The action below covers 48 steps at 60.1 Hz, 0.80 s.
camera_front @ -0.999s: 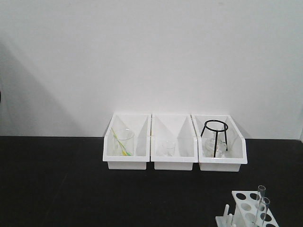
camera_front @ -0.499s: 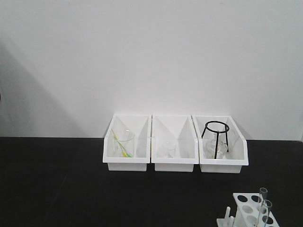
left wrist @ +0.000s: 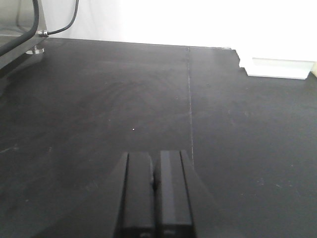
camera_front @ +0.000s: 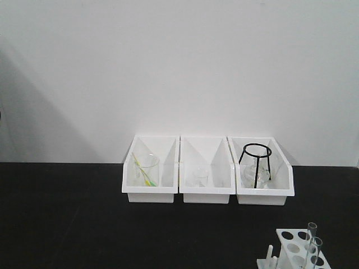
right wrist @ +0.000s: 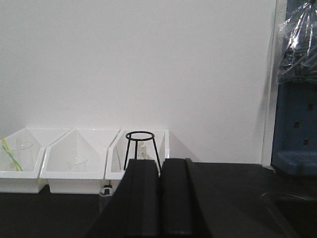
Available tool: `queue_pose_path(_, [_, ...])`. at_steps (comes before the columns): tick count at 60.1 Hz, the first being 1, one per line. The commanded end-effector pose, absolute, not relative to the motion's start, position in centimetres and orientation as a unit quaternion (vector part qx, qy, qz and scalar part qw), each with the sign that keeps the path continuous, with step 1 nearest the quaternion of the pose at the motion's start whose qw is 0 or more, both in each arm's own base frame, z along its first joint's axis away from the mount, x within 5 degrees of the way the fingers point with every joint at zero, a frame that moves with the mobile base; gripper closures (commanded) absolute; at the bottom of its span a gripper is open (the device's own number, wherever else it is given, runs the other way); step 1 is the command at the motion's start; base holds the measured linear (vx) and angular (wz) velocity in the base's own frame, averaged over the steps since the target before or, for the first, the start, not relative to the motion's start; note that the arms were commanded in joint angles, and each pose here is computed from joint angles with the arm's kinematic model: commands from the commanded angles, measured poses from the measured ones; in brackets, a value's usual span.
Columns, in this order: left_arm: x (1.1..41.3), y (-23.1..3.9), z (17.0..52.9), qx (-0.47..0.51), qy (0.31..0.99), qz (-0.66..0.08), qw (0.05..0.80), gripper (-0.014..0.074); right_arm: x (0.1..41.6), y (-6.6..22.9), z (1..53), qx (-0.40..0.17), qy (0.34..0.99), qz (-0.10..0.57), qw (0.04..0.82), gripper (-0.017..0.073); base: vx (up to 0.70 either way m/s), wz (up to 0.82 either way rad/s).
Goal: Flip and reinsert test tube from rack
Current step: 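Move the right gripper down over a clear test tube in the rack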
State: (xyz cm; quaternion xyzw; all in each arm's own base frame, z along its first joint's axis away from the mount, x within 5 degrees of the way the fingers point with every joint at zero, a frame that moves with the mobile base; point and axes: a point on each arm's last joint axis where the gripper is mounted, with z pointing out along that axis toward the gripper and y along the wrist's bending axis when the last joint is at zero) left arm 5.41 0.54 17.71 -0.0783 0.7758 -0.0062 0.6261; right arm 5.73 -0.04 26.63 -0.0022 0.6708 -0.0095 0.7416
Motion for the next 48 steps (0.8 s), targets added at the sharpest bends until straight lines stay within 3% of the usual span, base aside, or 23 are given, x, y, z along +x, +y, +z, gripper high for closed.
queue_pose_path(1, [5.5,0.5,18.6,-0.072,0.745,-0.012,0.663,0.06,6.6,-0.1,29.7,0.002,0.648,-0.014,0.762,0.0568,0.0,0.0])
queue_pose_path(20, [5.5,0.5,18.6,-0.072,0.745,-0.012,0.663,0.06,10.7,-0.2,29.3,0.002,0.715,-0.013,0.699,0.0554,0.0,0.0])
queue_pose_path(29, [5.5,0.5,18.6,-0.072,0.745,-0.012,0.663,0.06,12.2,-0.3,28.5,0.005,0.737,-0.012,0.675,0.0505,0.0,0.0])
queue_pose_path(38, [5.5,0.5,18.6,-0.072,0.745,-0.012,0.663,0.06,13.2,-0.3,27.8,0.005,0.753,-0.012,0.658,0.0386,0.0,0.0])
queue_pose_path(48, [5.5,0.5,18.6,-0.072,0.745,-0.012,0.663,0.06,14.4,-0.3,26.7,0.005,0.779,-0.011,0.627,0.017,0.0,0.0])
